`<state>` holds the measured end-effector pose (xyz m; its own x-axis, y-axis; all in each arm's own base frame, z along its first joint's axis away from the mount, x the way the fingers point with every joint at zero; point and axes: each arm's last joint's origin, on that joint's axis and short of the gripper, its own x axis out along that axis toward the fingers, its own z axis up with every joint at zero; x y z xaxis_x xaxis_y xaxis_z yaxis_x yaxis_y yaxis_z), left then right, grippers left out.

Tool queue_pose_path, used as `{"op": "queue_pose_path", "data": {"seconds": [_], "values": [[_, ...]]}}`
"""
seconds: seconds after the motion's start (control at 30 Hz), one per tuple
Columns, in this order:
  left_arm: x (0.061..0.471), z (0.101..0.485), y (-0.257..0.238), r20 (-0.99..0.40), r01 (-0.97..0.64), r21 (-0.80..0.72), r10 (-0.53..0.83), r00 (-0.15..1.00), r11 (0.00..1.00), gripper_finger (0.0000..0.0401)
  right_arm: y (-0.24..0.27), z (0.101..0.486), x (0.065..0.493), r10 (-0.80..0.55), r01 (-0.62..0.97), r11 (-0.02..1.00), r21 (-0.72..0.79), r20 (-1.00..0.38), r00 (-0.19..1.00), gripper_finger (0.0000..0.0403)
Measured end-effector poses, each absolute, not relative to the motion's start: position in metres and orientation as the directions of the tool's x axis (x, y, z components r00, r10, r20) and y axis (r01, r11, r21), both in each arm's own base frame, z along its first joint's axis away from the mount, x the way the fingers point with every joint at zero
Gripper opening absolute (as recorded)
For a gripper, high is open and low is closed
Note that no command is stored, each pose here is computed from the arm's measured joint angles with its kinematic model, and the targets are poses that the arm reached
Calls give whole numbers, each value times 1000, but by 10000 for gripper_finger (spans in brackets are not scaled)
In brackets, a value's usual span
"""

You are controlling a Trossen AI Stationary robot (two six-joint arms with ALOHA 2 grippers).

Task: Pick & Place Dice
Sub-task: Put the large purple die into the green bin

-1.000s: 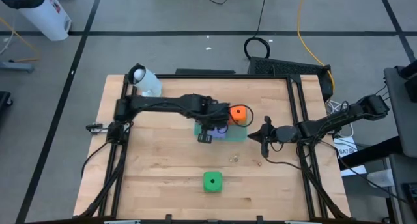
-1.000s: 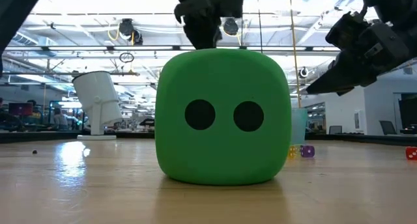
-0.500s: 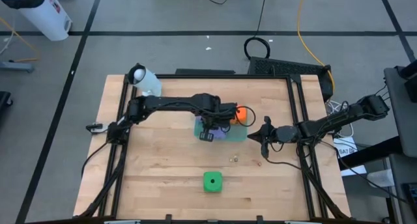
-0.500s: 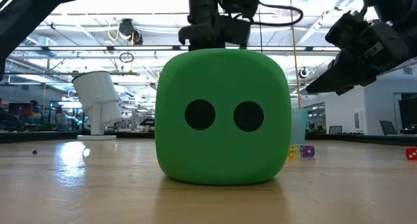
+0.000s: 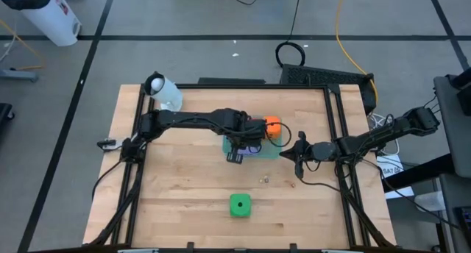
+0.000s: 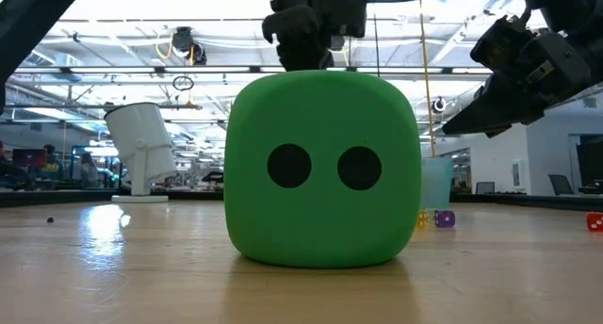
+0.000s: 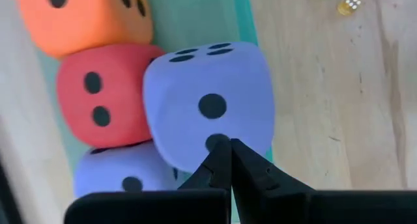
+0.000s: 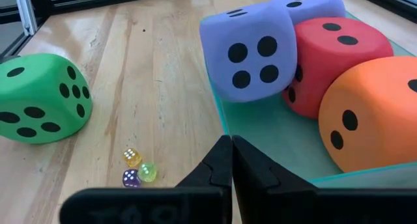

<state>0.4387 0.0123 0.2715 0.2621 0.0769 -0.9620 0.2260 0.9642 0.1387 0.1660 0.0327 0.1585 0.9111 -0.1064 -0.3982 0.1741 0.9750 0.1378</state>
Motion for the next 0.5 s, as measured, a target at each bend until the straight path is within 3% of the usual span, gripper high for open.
{"op": "queue_pose_path", "data": {"seconds": [0.5], "values": [[461, 239, 20, -958, 249, 113, 39, 285, 962, 2, 31, 143, 168, -186, 243, 968, 54, -492, 851, 0]]}}
